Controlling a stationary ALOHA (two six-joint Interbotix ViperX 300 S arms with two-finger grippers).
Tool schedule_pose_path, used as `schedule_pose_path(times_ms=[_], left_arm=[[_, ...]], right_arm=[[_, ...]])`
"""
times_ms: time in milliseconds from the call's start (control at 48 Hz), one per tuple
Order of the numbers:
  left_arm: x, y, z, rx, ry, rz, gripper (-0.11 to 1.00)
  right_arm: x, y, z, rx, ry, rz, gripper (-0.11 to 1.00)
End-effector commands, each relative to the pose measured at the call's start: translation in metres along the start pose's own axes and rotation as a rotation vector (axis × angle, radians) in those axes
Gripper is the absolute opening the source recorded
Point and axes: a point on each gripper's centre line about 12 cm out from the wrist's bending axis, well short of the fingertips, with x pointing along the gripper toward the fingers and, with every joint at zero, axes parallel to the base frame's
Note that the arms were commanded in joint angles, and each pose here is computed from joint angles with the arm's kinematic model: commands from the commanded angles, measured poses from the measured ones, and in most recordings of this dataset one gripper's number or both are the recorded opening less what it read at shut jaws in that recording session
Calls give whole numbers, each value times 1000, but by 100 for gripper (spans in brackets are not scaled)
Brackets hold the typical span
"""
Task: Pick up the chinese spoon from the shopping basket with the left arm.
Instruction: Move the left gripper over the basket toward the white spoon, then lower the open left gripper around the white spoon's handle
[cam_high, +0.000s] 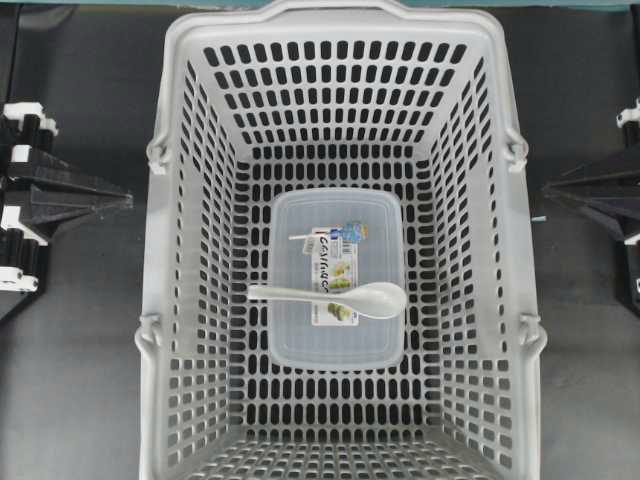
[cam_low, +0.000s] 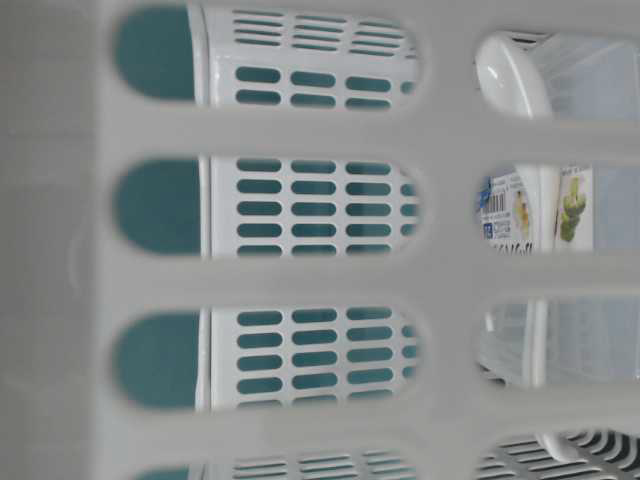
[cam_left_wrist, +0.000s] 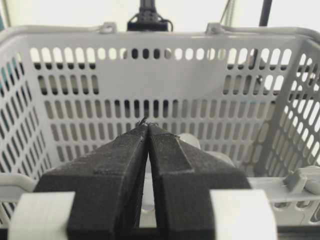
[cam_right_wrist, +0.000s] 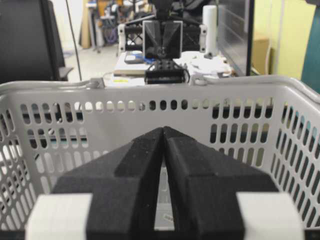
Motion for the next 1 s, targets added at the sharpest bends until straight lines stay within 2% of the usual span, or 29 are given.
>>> schedule_pose_path(times_ms=[0,83,250,375,500,667,729,792,896,980], left_arm=[[15,-2,13,25,61,-15,6],[28,-2,17,20,166,-11,0],[43,-5,43,26,279,-21,0],[55,-6,56,32,377,-22,0],[76,-10,63,42,493,-34,0],[113,-18,54,52,649,-54,0],[129,-22,49,51,701,-59,0],[147,-25,44,52,754,-62,0],[173,-30,34,69,835,-73,0],[188,-33,25,71,888,-74,0]], right_arm=[[4,0,6,12,-14,-1,0],[3,0,4,18,6,-3,0],[4,0,1,21,58,-3,0],[3,0,0,50,90,-4,0],[3,0,-3,76,118,-6,0],[3,0,-4,80,123,-6,3],[3,0,-3,80,120,-5,11],[3,0,-3,78,116,-6,24],[3,0,-3,61,117,-3,52],[3,0,-2,47,107,-2,66]])
